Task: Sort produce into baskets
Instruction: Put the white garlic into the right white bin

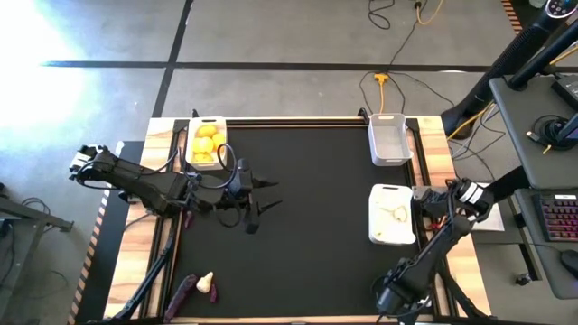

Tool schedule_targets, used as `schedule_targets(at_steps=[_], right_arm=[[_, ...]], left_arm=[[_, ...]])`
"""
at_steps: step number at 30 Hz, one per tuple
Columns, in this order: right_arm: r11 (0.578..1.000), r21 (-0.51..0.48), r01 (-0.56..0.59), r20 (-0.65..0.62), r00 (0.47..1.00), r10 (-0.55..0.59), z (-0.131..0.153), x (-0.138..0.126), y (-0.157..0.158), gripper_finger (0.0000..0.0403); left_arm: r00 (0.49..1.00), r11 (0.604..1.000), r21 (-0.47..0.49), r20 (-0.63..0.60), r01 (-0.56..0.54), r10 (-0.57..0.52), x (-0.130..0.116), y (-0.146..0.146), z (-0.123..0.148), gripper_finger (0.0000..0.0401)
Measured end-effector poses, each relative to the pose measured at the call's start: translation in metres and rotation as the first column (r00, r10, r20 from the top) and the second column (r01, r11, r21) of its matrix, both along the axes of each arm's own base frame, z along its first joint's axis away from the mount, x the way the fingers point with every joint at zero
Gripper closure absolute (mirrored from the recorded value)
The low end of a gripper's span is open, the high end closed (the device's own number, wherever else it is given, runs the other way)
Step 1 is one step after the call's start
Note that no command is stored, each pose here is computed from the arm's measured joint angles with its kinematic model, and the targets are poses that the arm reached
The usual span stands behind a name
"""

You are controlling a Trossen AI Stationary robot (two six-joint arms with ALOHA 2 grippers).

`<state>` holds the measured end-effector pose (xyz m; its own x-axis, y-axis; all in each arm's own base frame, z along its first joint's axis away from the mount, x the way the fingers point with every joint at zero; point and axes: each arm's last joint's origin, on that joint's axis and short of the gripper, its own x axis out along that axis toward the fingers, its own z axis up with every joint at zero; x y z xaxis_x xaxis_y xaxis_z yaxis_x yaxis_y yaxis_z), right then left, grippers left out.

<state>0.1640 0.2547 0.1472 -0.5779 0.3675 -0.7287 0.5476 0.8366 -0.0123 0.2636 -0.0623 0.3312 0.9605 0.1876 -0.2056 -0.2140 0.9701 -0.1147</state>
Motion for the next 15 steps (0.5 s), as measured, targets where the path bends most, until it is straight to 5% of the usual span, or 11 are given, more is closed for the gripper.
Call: schedule_targets(at_steps=[15], right_arm=[[0.998, 0.027, 0.061, -0.04, 0.997, -0.06, -0.027, -0.01, -0.007, 0.0206]], left_arm=[[1.0, 1.0, -0.001, 0.003, 0.0, 0.0, 0.0, 0.0, 0.0, 0.0178]])
